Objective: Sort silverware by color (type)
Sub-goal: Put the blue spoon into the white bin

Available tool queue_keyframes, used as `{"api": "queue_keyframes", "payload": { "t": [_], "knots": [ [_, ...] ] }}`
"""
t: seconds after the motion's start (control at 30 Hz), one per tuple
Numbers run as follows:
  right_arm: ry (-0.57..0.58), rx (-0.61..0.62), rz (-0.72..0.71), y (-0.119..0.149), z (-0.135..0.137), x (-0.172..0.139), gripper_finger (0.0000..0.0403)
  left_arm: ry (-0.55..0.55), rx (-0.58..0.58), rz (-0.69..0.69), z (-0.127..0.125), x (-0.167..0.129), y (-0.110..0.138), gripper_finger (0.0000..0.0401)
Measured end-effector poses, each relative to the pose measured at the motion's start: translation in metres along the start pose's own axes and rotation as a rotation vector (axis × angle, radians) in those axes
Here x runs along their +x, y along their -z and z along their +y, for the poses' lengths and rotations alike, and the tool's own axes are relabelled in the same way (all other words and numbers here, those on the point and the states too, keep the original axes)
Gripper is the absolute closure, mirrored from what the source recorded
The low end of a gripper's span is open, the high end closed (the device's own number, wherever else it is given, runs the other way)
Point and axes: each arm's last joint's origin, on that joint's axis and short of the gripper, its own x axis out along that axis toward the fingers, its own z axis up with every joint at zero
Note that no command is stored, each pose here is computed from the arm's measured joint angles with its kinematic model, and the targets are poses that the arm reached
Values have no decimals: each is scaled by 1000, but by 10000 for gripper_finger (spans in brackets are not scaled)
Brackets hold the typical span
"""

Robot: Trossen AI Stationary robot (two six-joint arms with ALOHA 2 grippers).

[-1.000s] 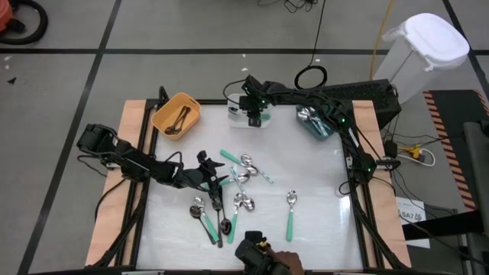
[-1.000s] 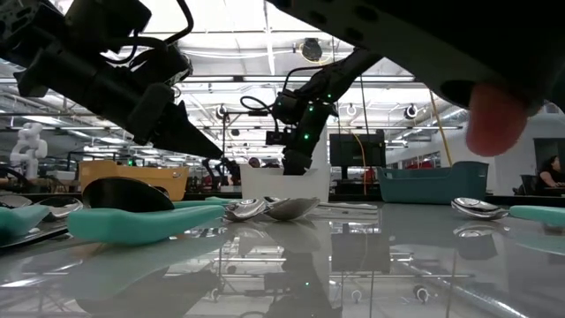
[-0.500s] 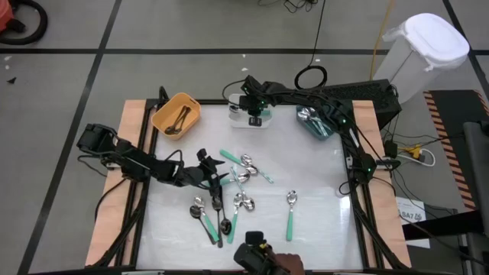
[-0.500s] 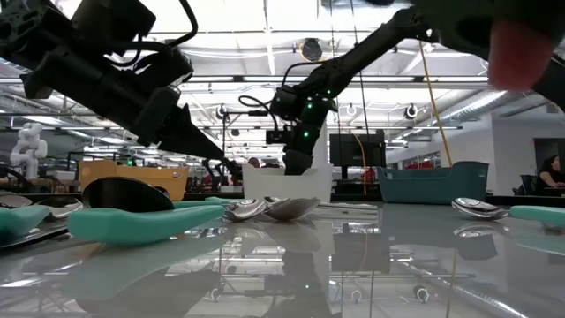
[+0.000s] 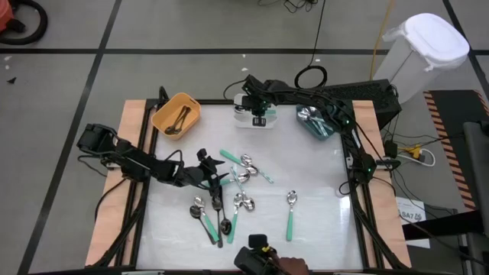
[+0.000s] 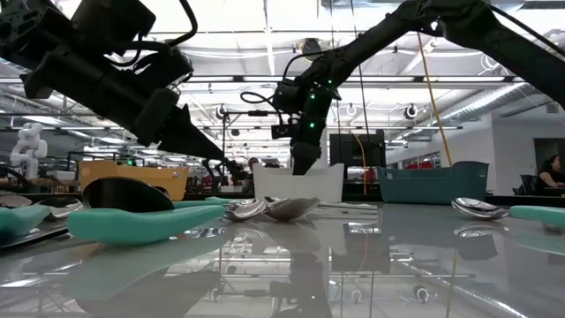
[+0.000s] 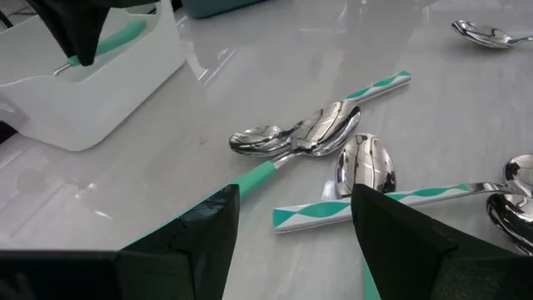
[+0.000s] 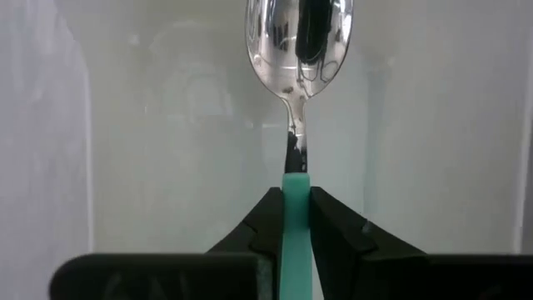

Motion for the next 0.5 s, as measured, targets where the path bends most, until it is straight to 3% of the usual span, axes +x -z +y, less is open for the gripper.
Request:
{"api": "queue_keyframes", "payload": {
  "t": [0.5],
  "knots": [
    [38, -43, 23, -17, -2, -30, 365, 0, 3, 0, 0, 0, 0, 169]
  ]
}}
